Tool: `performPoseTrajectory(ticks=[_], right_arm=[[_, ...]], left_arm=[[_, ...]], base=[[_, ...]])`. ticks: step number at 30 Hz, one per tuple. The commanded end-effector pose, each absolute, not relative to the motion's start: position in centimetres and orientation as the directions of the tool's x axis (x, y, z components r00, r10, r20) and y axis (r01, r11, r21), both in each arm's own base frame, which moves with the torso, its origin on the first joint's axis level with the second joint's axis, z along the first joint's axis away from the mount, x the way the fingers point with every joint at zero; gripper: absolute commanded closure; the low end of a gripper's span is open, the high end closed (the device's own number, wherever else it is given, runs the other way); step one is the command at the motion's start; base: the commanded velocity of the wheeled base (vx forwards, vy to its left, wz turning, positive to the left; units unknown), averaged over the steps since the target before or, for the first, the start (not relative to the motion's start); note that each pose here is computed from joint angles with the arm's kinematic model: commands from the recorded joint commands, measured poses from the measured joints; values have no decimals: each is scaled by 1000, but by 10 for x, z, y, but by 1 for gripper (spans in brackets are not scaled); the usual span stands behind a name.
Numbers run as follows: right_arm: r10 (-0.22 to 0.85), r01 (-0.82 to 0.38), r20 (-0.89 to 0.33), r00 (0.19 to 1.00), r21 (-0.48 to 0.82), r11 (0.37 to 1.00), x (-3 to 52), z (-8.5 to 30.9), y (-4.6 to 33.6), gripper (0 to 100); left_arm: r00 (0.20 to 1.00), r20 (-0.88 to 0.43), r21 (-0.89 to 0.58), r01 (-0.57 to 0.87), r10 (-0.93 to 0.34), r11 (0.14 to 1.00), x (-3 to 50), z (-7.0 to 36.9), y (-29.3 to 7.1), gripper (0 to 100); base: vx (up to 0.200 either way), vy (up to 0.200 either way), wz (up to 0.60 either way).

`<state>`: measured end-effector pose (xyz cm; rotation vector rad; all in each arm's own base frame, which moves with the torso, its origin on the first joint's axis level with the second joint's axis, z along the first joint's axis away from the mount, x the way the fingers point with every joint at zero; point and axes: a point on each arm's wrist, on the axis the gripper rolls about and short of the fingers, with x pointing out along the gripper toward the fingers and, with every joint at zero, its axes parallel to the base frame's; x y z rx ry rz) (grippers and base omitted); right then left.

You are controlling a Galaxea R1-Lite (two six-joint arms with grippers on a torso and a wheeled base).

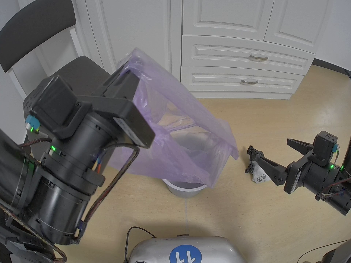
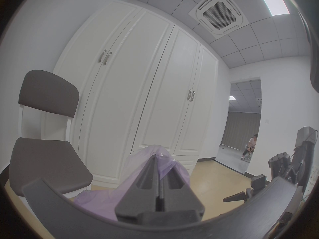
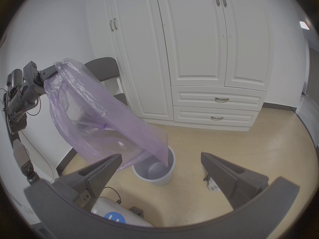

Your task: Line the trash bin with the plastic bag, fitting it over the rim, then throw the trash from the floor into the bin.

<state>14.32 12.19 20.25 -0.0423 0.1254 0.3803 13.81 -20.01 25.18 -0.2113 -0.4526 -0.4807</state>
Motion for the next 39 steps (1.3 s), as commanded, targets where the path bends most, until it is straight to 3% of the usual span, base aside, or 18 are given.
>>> performPoseTrajectory(ticks=[1, 16, 27, 39], right_arm=[[365, -372, -150, 919, -21, 928, 147, 198, 125, 0], [398, -420, -277, 875, -21, 907, 160, 168, 141, 0], [464, -418, -273, 843, 211, 884, 191, 150, 169, 0], [335, -260, -309, 890, 260, 930, 241, 135, 164, 0]], left_arm=[[791, 470, -93, 485, -392, 869, 139, 253, -199, 100], [781, 485, -99, 495, -393, 863, 137, 256, -198, 100], [775, 481, -97, 512, -411, 853, 133, 254, -201, 100], [772, 487, -100, 514, -409, 852, 132, 256, -200, 100]], base=[[0, 0, 0], [0, 0, 0], [0, 0, 0], [0, 0, 0]])
